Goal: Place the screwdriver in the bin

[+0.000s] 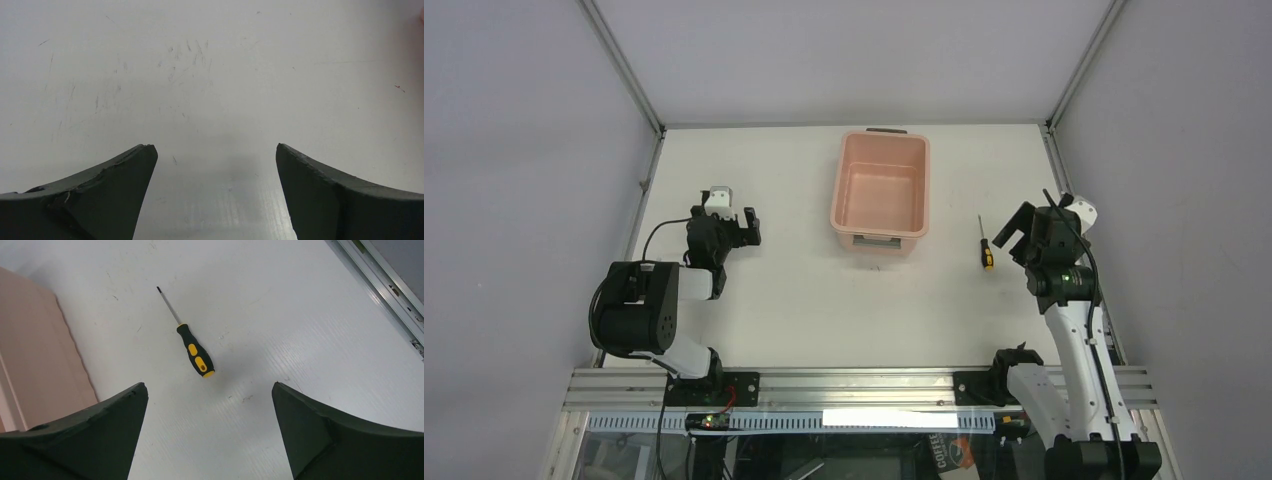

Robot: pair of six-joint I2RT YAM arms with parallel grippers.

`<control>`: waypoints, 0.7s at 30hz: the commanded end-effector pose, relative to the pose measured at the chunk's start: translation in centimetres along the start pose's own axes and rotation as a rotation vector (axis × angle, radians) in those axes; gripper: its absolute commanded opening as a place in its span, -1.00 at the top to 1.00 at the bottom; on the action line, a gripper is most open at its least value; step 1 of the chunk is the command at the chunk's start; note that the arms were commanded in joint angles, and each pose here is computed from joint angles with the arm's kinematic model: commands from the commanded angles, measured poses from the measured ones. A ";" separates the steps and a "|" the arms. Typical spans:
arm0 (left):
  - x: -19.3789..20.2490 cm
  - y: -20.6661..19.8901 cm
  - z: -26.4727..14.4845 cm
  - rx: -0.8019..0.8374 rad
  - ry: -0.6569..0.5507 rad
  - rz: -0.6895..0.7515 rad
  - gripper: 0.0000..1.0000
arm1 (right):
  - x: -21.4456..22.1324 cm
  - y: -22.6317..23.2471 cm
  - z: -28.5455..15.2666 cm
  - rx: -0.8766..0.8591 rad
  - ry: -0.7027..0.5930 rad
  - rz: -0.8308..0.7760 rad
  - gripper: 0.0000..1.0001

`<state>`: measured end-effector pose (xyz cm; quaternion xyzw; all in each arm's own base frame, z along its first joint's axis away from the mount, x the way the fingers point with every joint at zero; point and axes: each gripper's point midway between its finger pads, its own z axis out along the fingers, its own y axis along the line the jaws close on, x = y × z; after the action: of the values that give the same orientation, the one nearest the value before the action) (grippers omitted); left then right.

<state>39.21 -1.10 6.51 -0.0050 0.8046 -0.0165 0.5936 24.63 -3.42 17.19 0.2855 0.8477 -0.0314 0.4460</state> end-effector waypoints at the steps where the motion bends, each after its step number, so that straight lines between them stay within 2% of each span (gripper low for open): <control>1: -1.3 -0.7 -0.3 0.027 -0.043 -0.019 -0.98 | -1.8 0.8 -1.2 -0.028 -0.018 -0.003 -0.99; 4: -1.3 -0.6 -0.3 0.026 -0.044 -0.019 -0.98 | -2.0 2.6 -1.2 -0.124 0.005 -0.069 -0.99; 8: -1.3 -0.7 -0.3 0.026 -0.043 -0.019 -0.98 | -3.6 3.3 -0.5 -0.079 0.045 -0.082 -0.99; 16: -1.3 -0.7 -0.3 0.026 -0.044 -0.019 -0.98 | -1.8 4.5 5.5 -0.004 0.322 -0.317 -0.99; 19: -1.3 -0.7 -0.2 0.026 -0.044 -0.019 -0.98 | 0.3 3.9 8.1 0.039 0.430 -0.382 -0.99; 21: -1.3 -0.7 -0.3 0.026 -0.044 -0.019 -0.98 | 1.9 4.4 9.2 0.009 0.492 -0.401 -0.99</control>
<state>39.21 -1.11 6.51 -0.0048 0.8046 -0.0166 0.5936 32.72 -2.11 13.07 0.1593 0.9503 -0.0586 0.2609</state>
